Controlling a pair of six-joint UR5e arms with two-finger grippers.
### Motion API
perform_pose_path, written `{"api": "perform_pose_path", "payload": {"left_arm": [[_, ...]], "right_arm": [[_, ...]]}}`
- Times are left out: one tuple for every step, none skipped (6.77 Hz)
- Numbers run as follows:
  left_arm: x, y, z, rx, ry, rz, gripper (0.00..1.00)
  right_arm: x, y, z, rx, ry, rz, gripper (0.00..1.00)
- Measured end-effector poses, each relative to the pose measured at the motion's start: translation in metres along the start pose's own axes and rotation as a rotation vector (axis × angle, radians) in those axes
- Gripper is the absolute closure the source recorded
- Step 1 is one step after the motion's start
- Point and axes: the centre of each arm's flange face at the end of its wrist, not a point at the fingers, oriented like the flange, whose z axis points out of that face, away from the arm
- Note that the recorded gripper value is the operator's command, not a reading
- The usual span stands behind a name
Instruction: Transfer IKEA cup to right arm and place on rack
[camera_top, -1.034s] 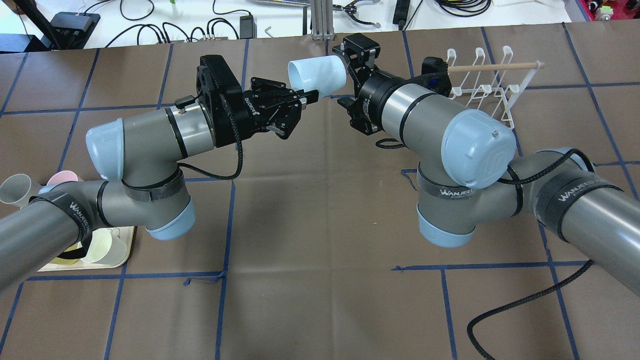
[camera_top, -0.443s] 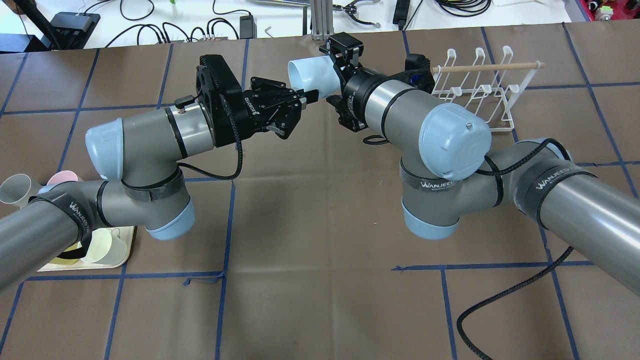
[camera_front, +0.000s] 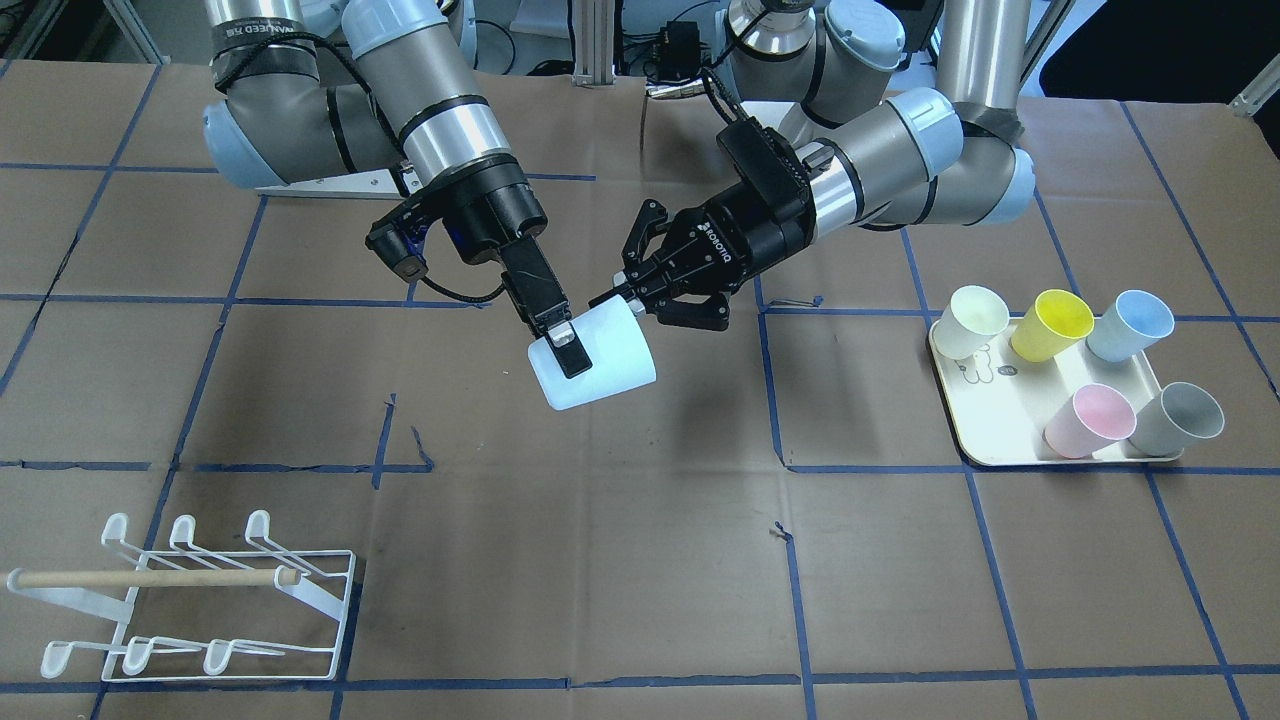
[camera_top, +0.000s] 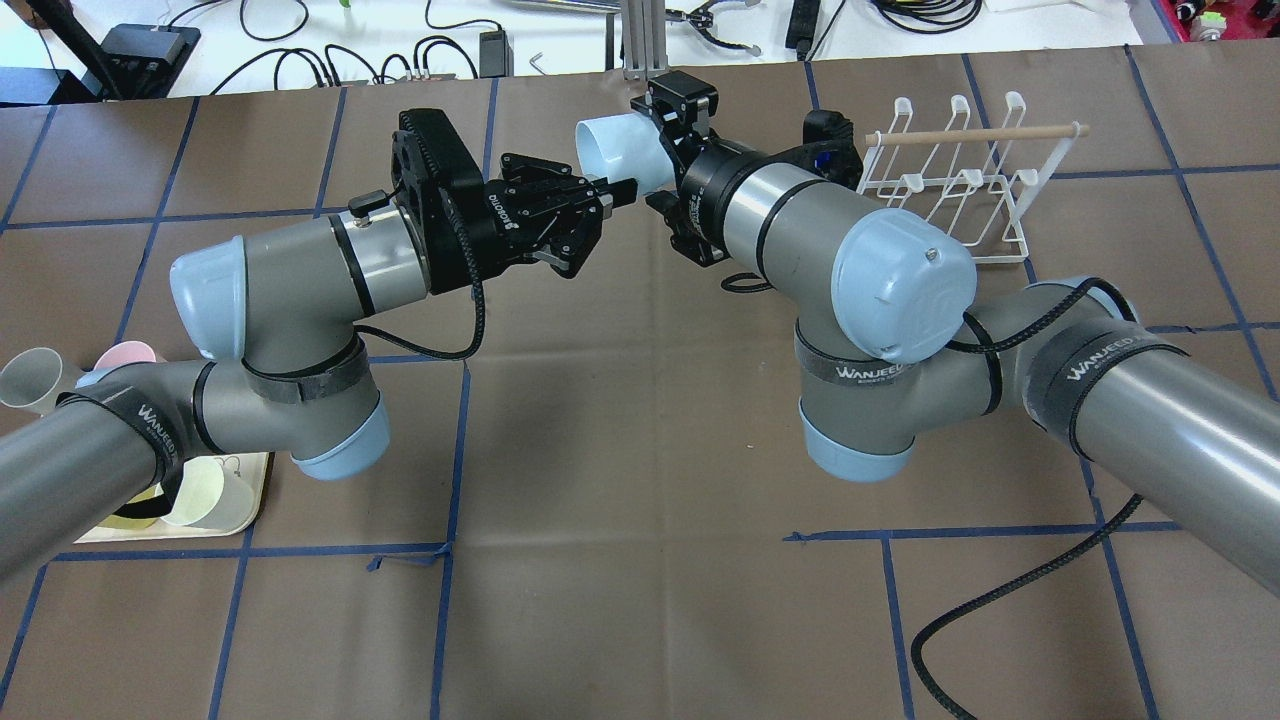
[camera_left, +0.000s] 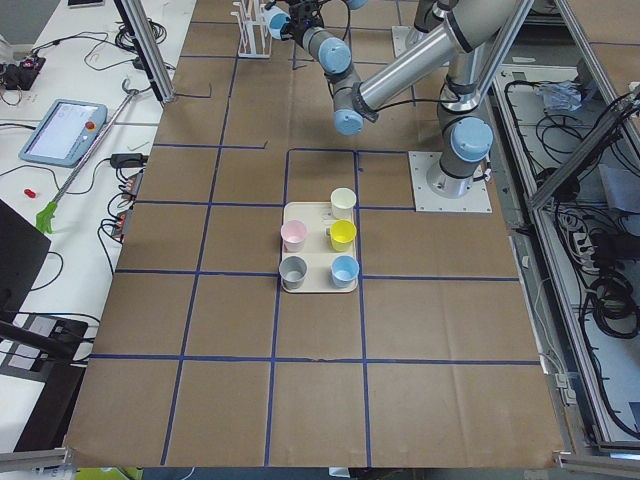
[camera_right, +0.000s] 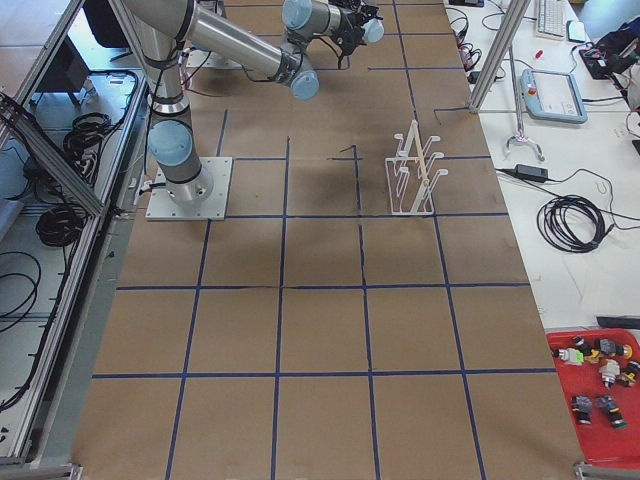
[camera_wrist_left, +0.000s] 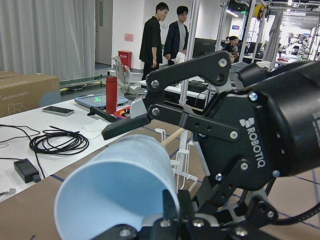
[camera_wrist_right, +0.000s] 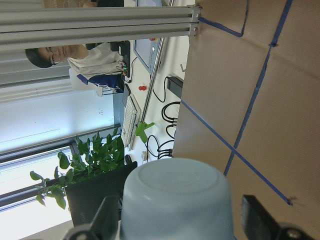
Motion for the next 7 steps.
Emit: {"api": "perform_pose_path", "payload": {"left_arm": [[0.0002,-0.0003,-0.0001,0.0,0.0,0.001,0.94],[0.0003,-0.0004,-0.0002,0.0,0.0,0.001,0.83],[0.0,-0.0012,-0.0003,0.001,-0.001,0.003,0.67],[-0.0007,-0.0028,-0.0008,0.004,-0.004,0.009,0.37],[-0.0008,-0.0036,-0.0013,0.004,-0.009,0.013,0.24],[-0.001,-0.0043,-0.0018,0.003,-0.016,0.015,0.11],[-0.0011,-0.0047,-0.0021,0.003,-0.021,0.015,0.04]], "right_arm": [[0.0,0.0003,0.0,-0.001,0.0,-0.003,0.37],[-0.0001,0.0003,0.0,-0.002,0.0,-0.006,0.42],[-0.0002,0.0004,0.0,-0.002,0.0,-0.009,0.45],[0.0002,0.0005,0.0001,-0.004,0.001,-0.011,0.48],[0.0,0.0009,-0.0001,-0.007,0.0,-0.011,0.5],[-0.0006,0.0013,-0.0006,-0.009,-0.001,-0.012,0.5],[-0.0011,0.0015,-0.0008,-0.01,-0.002,-0.012,0.5]]}}
